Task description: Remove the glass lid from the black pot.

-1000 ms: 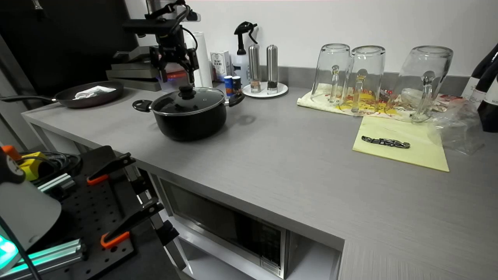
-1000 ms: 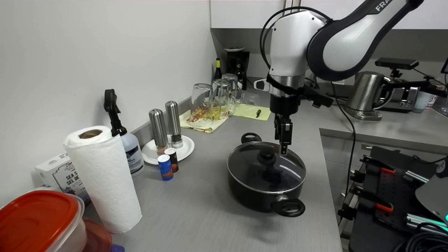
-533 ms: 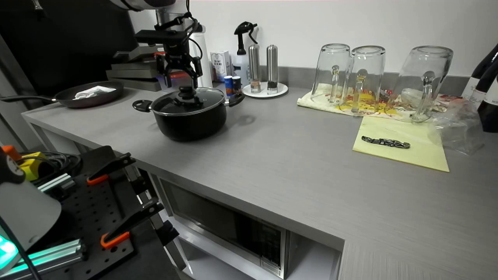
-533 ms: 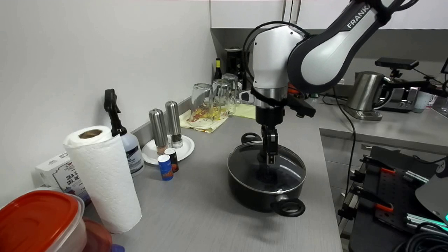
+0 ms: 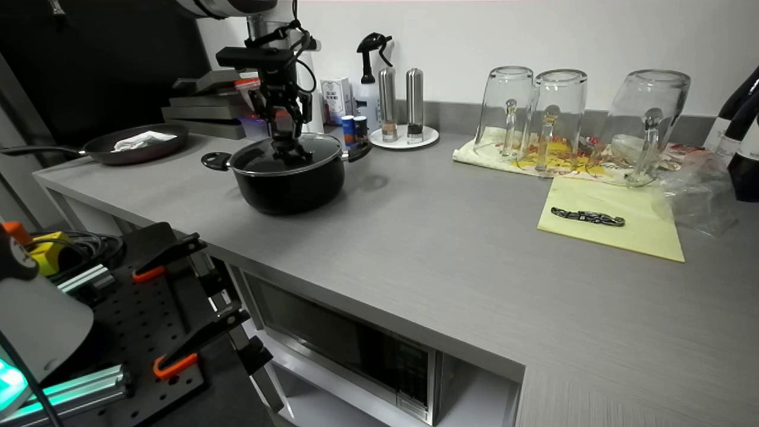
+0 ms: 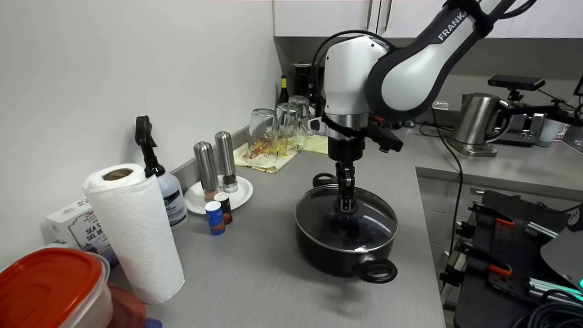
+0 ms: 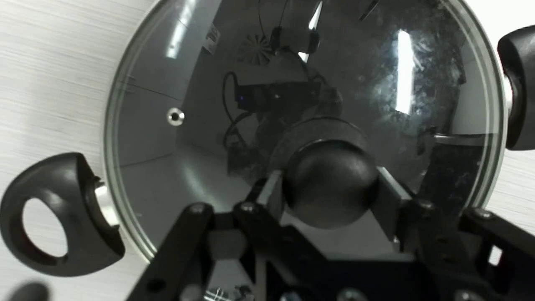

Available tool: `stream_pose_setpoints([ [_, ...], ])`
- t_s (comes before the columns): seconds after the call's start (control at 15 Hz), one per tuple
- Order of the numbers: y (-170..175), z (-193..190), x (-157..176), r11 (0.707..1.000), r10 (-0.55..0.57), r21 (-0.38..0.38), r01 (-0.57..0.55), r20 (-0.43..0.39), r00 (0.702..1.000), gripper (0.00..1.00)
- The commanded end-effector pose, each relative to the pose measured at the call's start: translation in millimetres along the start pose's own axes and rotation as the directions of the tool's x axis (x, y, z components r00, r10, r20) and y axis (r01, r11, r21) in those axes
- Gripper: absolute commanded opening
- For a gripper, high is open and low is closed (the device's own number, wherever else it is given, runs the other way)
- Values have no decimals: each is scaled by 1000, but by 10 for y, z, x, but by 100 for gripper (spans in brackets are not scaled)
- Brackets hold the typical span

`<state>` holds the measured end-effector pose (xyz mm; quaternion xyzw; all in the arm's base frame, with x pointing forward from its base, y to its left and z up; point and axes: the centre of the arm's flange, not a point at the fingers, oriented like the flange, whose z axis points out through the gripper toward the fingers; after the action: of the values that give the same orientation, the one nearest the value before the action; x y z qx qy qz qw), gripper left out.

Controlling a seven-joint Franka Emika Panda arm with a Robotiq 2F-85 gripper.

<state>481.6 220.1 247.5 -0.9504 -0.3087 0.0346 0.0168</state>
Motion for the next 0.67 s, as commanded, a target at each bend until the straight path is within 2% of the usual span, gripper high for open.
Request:
stream_pose_setpoints([
  [0.0,-23,-32,19,1000,5,-14,-6,-14,1000,26],
  [0.33,-137,-308,-75,999,5,-34,-6,-36,999,26],
  [0.6,-139,-677,-242,998,29,-53,-34,-81,996,26],
])
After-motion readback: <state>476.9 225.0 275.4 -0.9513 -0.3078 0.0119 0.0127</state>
